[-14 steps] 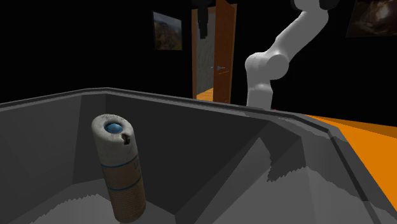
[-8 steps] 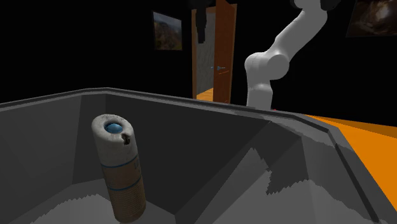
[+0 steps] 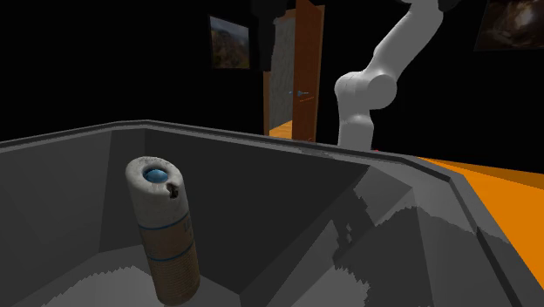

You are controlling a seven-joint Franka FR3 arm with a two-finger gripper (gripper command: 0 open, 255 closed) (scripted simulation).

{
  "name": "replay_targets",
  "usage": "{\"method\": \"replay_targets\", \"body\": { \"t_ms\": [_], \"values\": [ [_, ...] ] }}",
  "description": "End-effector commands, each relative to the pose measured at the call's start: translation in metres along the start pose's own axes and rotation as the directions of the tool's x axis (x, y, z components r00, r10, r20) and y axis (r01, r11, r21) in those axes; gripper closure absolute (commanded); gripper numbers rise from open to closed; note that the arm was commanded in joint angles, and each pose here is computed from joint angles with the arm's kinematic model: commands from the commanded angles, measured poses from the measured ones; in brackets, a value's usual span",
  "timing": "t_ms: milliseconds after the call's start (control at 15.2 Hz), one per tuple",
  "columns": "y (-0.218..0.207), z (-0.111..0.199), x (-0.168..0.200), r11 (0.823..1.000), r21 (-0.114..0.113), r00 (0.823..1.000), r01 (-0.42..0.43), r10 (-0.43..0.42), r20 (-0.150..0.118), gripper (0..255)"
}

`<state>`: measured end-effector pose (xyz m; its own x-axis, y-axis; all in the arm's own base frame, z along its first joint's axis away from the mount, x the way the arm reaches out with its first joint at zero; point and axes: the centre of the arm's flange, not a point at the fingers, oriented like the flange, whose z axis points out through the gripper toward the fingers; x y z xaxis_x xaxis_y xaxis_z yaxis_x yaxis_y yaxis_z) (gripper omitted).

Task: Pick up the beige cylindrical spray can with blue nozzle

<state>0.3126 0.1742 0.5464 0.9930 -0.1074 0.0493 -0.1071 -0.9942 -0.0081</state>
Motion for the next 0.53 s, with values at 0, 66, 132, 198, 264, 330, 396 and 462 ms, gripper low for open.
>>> {"method": "replay_targets", "body": {
  "t_ms": [0,66,132,198,264,330,396,462],
  "values": [
    [-0.028,0.011,0.004,1.0,0.001,1.0,-0.009,0.009,-0.022,0],
    [-0.04,0.016,0.006,1.0,0.001,0.999,-0.012,0.012,-0.032,0],
    [-0.052,0.02,0.007,1.0,0.0,0.999,-0.016,0.016,-0.042,0],
    [-0.064,0.025,0.009,1.0,0.0,0.998,-0.02,0.02,-0.052,0],
    [-0.076,0.029,0.011,1.0,0.0,0.998,-0.024,0.024,-0.062,0],
    [-0.088,0.034,0.013,1.0,-0.001,0.997,-0.028,0.028,-0.073,0],
    [-0.1,0.039,0.016,0.999,-0.001,0.996,-0.032,0.032,-0.083,0],
    [-0.112,0.043,0.018,0.999,-0.001,0.995,-0.036,0.035,-0.093,0]
  ]
}}
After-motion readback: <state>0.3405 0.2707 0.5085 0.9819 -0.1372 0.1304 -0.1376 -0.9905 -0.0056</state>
